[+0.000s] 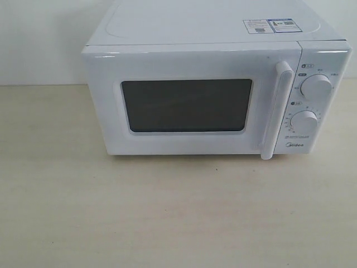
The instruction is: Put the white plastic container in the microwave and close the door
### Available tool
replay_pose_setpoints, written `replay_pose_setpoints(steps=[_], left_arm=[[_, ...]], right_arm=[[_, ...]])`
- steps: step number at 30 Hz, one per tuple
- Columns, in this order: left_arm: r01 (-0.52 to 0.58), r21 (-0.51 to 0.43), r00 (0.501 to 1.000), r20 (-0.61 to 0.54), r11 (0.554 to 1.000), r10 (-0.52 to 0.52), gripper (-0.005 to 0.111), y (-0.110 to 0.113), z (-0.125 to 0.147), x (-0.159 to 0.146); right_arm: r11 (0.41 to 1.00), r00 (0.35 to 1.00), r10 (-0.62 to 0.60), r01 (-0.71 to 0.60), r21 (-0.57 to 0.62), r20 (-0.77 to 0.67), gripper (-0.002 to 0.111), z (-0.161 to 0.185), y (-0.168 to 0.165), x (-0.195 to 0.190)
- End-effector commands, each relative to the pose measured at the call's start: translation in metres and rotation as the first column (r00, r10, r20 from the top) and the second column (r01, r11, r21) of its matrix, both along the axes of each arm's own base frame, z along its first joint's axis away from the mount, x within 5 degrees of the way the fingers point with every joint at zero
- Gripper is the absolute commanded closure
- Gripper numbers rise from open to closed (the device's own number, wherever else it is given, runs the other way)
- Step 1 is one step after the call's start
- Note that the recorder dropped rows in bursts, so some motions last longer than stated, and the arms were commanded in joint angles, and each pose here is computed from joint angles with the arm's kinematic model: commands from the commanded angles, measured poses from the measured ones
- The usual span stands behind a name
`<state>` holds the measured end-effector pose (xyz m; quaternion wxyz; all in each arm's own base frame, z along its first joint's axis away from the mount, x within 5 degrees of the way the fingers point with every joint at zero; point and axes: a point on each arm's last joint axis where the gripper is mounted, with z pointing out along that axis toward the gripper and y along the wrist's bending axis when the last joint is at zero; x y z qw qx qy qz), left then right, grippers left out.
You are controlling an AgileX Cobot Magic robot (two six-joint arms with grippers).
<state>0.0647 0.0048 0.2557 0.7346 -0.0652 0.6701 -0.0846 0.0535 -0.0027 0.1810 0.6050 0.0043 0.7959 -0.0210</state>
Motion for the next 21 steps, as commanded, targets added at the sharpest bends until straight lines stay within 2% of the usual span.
replay_pose_setpoints(steps=[1, 8, 12, 14, 15, 16, 17, 18, 19, 20, 21], left_arm=[[0.026, -0.152, 0.995, -0.094, 0.988, -0.040, 0.103, -0.0029, -0.0244, 0.0022], [0.113, -0.150, 0.988, -0.088, 0.982, -0.127, 0.103, -0.0109, -0.0263, 0.0018], [0.095, -0.150, 0.990, -0.091, 0.984, -0.109, 0.103, -0.0093, -0.0266, 0.0020], [0.090, -0.186, 0.990, -0.092, 0.978, -0.109, 0.103, -0.0089, -0.0267, 0.0021], [0.087, -0.305, 0.989, -0.091, 0.948, -0.120, 0.103, -0.0089, -0.0267, 0.0021], [0.085, -0.447, 0.987, -0.087, 0.891, -0.138, 0.103, -0.0092, -0.0266, 0.0020], [0.086, -0.566, 0.984, -0.079, 0.820, -0.158, 0.103, -0.0099, -0.0263, 0.0017], [0.084, -0.698, 0.982, -0.064, 0.711, -0.179, 0.103, -0.0104, -0.0258, 0.0010], [0.084, -0.765, 0.981, -0.050, 0.638, -0.189, 0.103, -0.0104, -0.0253, 0.0001], [0.107, -0.742, 0.982, -0.027, 0.662, -0.189, 0.103, -0.0102, -0.0233, -0.0014], [0.141, -0.598, 0.984, -0.004, 0.789, -0.179, 0.103, -0.0104, -0.0214, -0.0029]], right_arm=[[1.000, 1.000, -0.008, 0.008, -0.005, 0.010, 0.108, 0.0008, -0.0005, -0.0002], [1.000, 1.000, -0.008, 0.008, -0.005, 0.010, 0.108, 0.0008, -0.0005, -0.0002], [1.000, 1.000, -0.008, 0.008, -0.005, 0.010, 0.108, 0.0008, -0.0005, -0.0002], [1.000, 1.000, -0.008, 0.008, -0.005, 0.010, 0.108, 0.0008, -0.0005, -0.0002], [1.000, 1.000, -0.008, 0.008, -0.005, 0.010, 0.108, 0.0008, -0.0005, -0.0002], [1.000, 1.000, -0.008, 0.008, -0.005, 0.010, 0.108, 0.0008, -0.0005, -0.0002], [1.000, 1.000, -0.008, 0.008, -0.005, 0.010, 0.108, 0.0008, -0.0005, -0.0002], [1.000, 1.000, -0.008, 0.008, -0.005, 0.010, 0.108, 0.0008, -0.0005, -0.0002], [1.000, 1.000, -0.008, 0.008, -0.005, 0.010, 0.108, 0.0008, -0.0005, -0.0002], [1.000, 1.000, -0.008, 0.008, -0.005, 0.010, 0.108, 0.0008, -0.0005, -0.0002], [1.000, 1.000, -0.008, 0.008, -0.005, 0.010, 0.108, 0.0008, -0.0005, -0.0002]])
